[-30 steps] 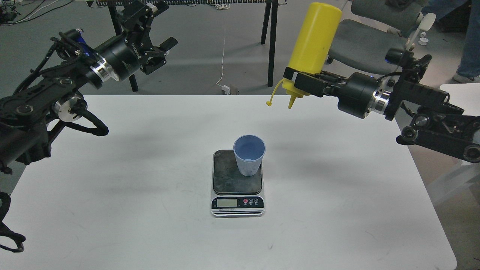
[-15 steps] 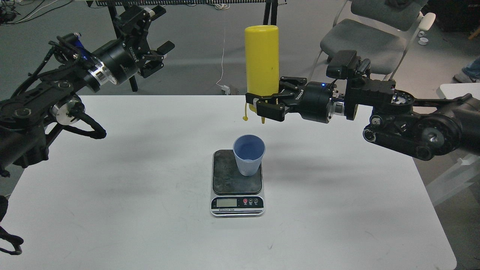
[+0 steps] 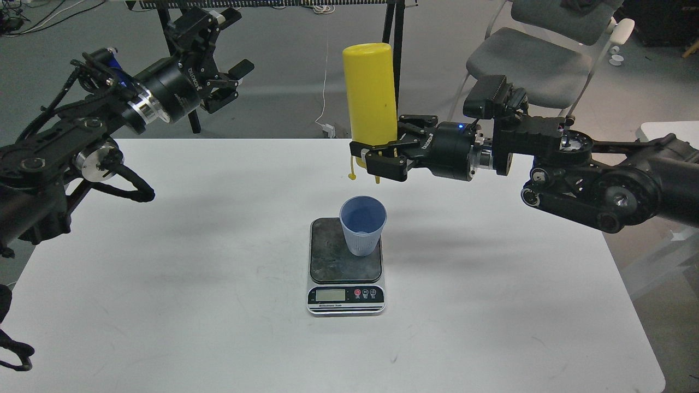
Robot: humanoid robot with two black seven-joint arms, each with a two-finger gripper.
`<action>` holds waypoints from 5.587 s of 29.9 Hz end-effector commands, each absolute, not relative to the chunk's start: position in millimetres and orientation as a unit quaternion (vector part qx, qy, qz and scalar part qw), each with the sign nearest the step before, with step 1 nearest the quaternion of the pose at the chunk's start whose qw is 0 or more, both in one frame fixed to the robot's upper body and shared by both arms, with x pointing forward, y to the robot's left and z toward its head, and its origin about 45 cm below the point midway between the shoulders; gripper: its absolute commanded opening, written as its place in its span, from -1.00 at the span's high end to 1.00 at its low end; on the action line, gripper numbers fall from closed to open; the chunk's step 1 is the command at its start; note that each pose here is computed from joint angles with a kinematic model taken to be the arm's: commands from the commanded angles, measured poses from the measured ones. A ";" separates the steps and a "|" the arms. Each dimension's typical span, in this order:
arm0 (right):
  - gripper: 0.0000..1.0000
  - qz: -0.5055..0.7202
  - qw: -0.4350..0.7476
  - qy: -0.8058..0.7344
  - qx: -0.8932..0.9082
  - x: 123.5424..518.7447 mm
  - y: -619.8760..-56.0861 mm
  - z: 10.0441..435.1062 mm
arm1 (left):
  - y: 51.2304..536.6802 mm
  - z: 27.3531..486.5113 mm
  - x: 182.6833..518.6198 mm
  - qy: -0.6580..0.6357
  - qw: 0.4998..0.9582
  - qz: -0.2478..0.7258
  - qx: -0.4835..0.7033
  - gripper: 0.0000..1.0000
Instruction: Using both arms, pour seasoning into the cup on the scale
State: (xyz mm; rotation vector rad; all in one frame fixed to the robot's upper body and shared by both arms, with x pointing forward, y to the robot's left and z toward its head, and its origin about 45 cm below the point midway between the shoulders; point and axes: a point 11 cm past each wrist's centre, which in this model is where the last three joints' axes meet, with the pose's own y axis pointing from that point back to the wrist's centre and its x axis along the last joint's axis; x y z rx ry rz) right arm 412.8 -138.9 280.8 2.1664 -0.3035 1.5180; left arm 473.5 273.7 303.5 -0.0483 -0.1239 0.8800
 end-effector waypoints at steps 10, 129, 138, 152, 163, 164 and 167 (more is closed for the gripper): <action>0.09 -0.086 -0.149 -0.324 0.930 400.2 -205.0 316.9 | 271.5 302.5 473.4 -0.059 0.904 0.424 -0.024 -0.97; -0.98 -0.454 -0.357 -0.620 0.531 235.1 -327.8 53.7 | 265.6 280.3 467.1 -0.054 0.910 0.411 0.009 -0.97; -0.98 -0.373 -0.209 -0.706 0.565 182.3 -463.6 86.3 | 269.2 281.8 467.0 -0.055 0.909 0.413 0.010 -0.97; -0.97 0.009 -0.162 -0.741 0.651 362.2 -595.0 340.6 | 264.3 293.8 471.4 -0.052 0.905 0.421 -0.028 -0.97; -0.96 -0.063 -0.131 -0.536 0.832 494.0 -316.3 292.6 | 269.5 304.8 475.3 -0.053 0.898 0.434 -0.053 -0.97; -0.96 -0.073 -0.133 -0.523 0.839 494.3 -299.2 286.2 | 269.9 304.5 475.4 -0.053 0.898 0.434 -0.052 -0.97; -0.96 -0.098 -0.143 -0.501 0.848 492.2 -265.7 271.8 | 271.4 304.5 475.9 -0.053 0.897 0.436 -0.053 -0.97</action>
